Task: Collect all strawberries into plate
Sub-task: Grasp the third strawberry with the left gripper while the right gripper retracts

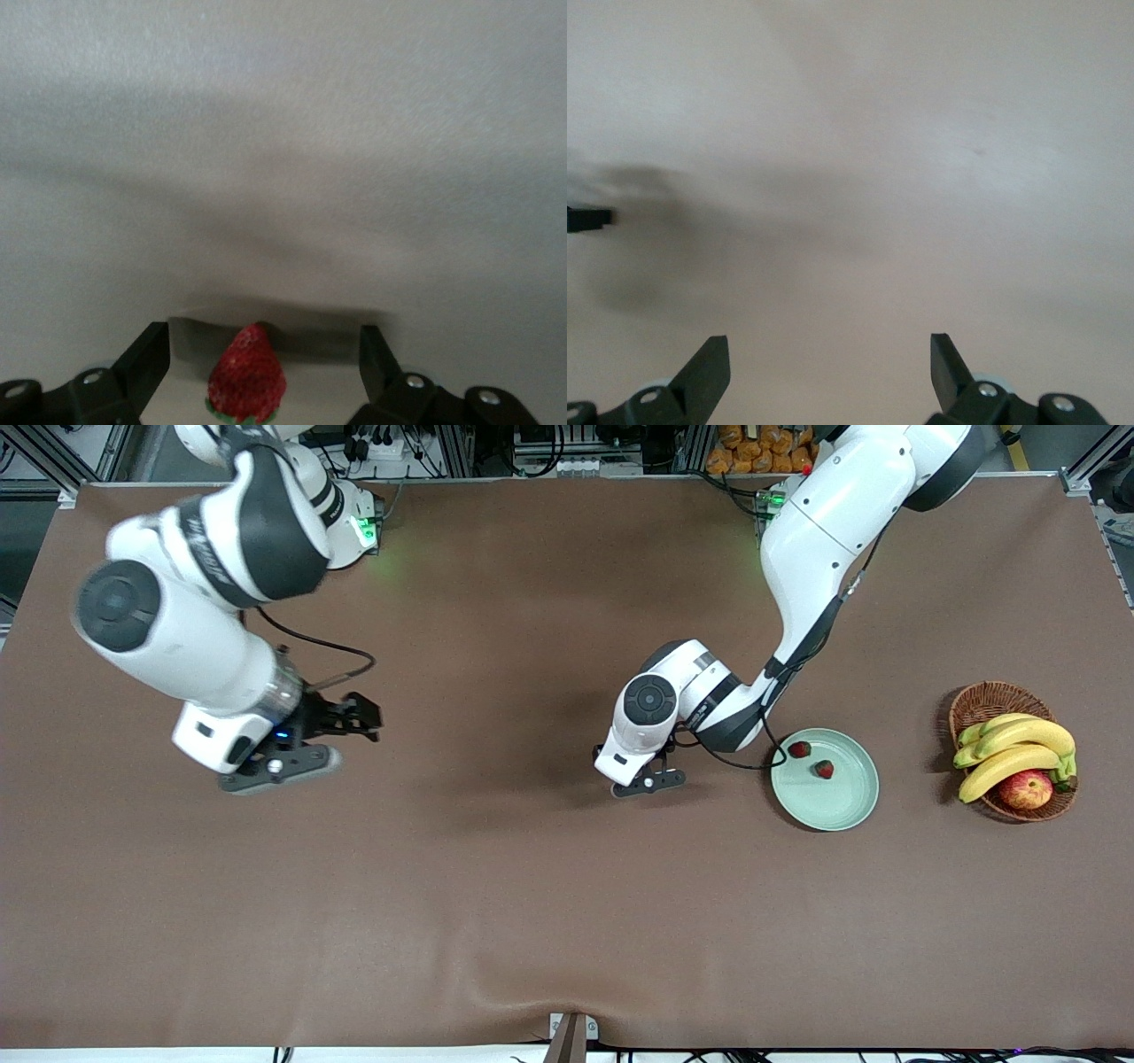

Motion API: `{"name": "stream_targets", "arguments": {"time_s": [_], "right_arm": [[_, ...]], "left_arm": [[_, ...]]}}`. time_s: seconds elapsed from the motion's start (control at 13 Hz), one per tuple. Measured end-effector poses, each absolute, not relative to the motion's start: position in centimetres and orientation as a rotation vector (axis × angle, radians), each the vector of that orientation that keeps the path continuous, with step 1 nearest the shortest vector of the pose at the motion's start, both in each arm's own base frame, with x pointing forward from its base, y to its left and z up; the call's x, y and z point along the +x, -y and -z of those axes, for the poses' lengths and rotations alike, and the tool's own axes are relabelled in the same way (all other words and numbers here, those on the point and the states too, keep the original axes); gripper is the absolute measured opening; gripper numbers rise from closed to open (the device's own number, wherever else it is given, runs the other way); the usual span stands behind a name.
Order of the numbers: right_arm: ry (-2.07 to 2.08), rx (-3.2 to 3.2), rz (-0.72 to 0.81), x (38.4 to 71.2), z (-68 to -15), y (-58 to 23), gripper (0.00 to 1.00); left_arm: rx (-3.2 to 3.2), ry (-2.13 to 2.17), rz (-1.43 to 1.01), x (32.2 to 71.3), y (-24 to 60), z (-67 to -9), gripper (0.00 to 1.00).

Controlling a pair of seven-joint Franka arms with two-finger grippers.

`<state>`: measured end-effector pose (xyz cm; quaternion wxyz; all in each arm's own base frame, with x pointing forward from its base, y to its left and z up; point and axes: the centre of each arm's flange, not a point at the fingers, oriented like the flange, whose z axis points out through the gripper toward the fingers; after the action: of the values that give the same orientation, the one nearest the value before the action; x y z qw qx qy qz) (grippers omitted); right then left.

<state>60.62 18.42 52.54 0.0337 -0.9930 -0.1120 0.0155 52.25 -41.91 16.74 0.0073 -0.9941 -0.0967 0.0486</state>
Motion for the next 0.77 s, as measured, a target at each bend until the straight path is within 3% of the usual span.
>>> {"name": "stream_targets", "arguments": {"time_s": [0.31, 0.61, 0.69, 0.77], "right_arm": [[0.241, -3.168, -0.096, 57.3, -58.8, -12.8, 1.00], [0.113, -3.210, -0.095, 54.1, -63.3, -10.0, 1.00], [0.088, -3.211, -0.098, 53.6, -64.0, -9.1, 1.00], [0.070, -3.211, -0.103, 53.2, -64.5, -8.5, 1.00]], "left_arm": [[-3.101, 0.326, -0.152, 51.7, 42.1, -17.0, 0.86], [-3.086, 0.359, -0.154, 51.3, 42.3, -17.7, 0.38], [-3.084, 0.363, -0.154, 51.3, 42.2, -17.7, 0.32], [-3.084, 0.367, -0.154, 51.4, 42.1, -17.7, 0.32]]}}
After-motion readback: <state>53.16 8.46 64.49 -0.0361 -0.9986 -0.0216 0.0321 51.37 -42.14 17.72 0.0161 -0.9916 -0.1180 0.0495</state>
